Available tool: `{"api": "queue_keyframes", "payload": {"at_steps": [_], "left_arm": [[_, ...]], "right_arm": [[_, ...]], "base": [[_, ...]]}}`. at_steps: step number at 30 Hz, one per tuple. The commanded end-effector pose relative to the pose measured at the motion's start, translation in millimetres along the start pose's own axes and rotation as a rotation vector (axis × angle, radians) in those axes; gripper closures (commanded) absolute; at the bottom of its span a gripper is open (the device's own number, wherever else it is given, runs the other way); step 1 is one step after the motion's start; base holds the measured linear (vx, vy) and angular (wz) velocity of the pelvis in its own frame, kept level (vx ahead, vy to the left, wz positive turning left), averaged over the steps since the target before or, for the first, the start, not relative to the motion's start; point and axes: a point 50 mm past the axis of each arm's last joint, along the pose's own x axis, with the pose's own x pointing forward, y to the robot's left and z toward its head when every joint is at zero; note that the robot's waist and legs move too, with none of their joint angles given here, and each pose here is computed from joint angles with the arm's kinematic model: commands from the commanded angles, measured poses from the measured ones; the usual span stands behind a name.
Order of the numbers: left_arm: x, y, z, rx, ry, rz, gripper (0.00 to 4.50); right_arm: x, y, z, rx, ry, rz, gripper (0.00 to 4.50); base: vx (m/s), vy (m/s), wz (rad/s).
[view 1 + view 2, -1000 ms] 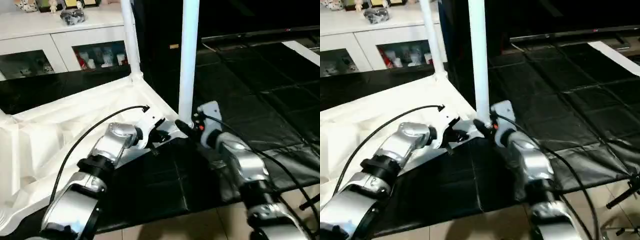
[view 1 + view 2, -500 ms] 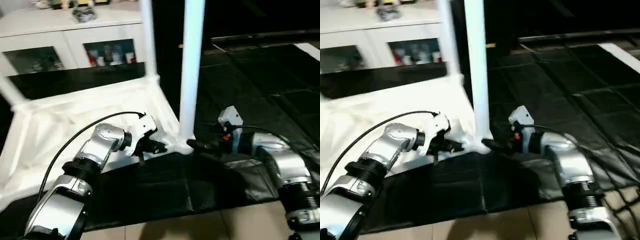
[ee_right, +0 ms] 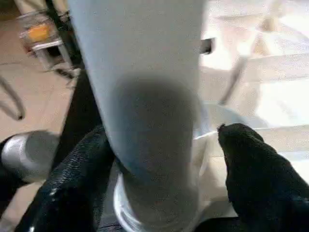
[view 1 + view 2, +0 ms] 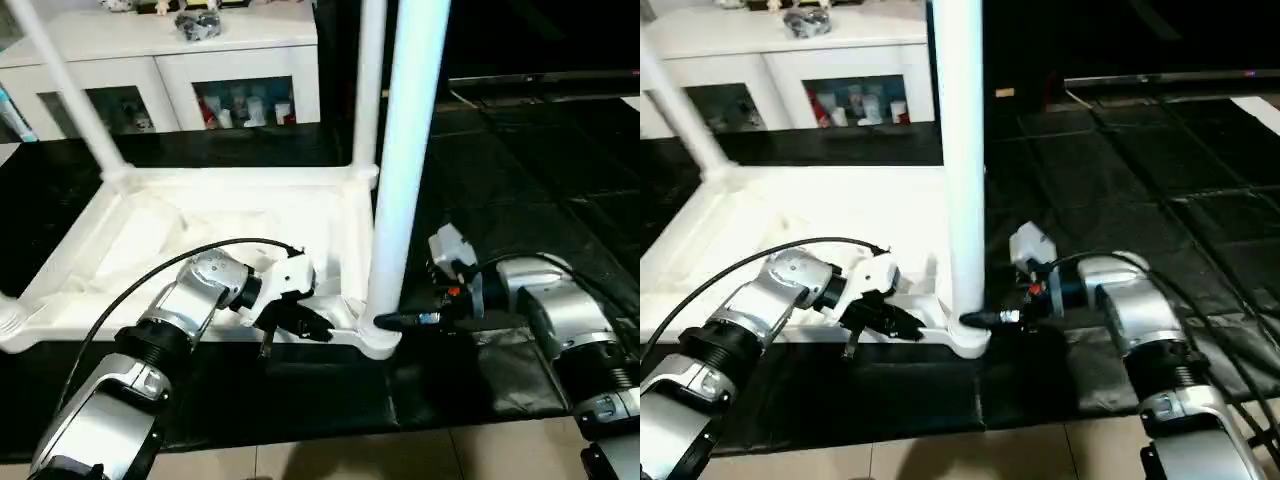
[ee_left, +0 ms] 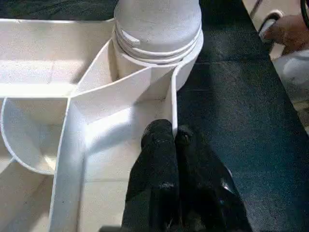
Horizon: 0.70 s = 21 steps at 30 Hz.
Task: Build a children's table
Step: Rotate leg to tighten
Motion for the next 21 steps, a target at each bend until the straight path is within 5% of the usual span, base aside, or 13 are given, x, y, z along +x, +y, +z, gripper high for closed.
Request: {"api": "queue_keyframes", "payload": {"at_steps": [1, 21], "left_arm": [[6.7, -3.9, 4.2, 0.047, 0.042, -0.083, 4.50], [5.6, -2.7, 4.6, 0.049, 0.052, -0.087, 4.50]], "right_arm": [[2.6, -0.6, 5.2, -0.032, 0.020, 0.056, 1.25], [8.2, 2.4, -1.1, -0.008, 0.032, 0.146, 2.55]], "base": [[0.000, 0.000, 0.00], [0.000, 0.000, 0.00]]}}
